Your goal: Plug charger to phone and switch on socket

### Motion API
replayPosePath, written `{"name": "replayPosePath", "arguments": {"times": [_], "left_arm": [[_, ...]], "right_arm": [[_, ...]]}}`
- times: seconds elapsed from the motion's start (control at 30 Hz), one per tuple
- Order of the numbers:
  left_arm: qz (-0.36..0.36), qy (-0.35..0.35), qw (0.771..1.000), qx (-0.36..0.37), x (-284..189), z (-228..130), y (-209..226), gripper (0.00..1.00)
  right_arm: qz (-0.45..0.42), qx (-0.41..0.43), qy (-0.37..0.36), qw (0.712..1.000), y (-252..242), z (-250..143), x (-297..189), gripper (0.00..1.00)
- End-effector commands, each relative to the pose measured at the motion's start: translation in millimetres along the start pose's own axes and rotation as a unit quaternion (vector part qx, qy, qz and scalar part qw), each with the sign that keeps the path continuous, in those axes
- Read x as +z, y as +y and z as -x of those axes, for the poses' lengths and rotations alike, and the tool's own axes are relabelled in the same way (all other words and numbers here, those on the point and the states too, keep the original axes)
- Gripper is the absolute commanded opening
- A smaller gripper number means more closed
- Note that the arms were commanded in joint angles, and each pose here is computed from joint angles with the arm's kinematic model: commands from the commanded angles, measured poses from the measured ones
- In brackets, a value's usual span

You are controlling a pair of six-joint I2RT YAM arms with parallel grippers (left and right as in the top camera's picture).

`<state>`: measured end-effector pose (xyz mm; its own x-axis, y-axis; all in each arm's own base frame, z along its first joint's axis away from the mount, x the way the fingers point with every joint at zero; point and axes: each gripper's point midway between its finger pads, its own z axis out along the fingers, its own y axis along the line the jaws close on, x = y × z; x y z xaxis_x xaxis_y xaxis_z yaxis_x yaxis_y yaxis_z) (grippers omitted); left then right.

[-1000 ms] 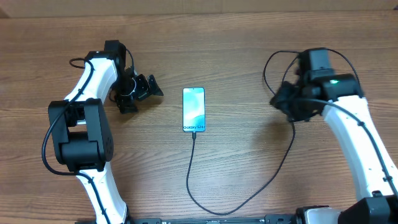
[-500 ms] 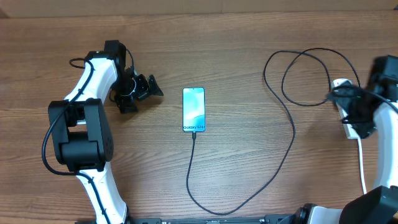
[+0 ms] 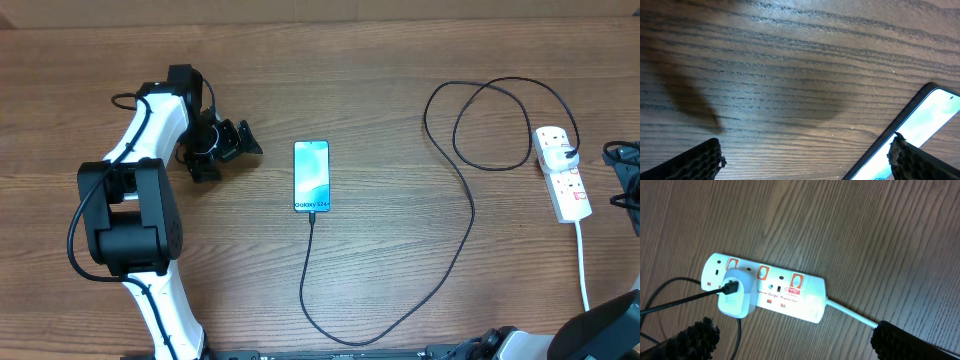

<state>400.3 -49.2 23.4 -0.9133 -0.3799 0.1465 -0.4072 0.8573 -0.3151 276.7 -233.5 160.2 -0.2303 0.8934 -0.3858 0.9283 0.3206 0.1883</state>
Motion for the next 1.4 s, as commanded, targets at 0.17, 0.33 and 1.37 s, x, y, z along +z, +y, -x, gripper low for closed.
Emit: {"name": "replayPosePath", "arguments": {"times": [0.17,0.33,1.37], "left_arm": [[-0.004,-0.02,1.0,0.014,-14,2,-8,1.0],[-0.004,-0.02,1.0,0.014,-14,2,-8,1.0],[-0.004,-0.02,1.0,0.014,-14,2,-8,1.0]], "right_arm": [[-0.034,-0.033,-0.013,0.999,-9,8,5,1.0],[-0.068,-0.066,0.016,0.995,-18,1,30,1.0],[-0.011,-0.28,0.011,0.96,18,17,119,0.98]]}}
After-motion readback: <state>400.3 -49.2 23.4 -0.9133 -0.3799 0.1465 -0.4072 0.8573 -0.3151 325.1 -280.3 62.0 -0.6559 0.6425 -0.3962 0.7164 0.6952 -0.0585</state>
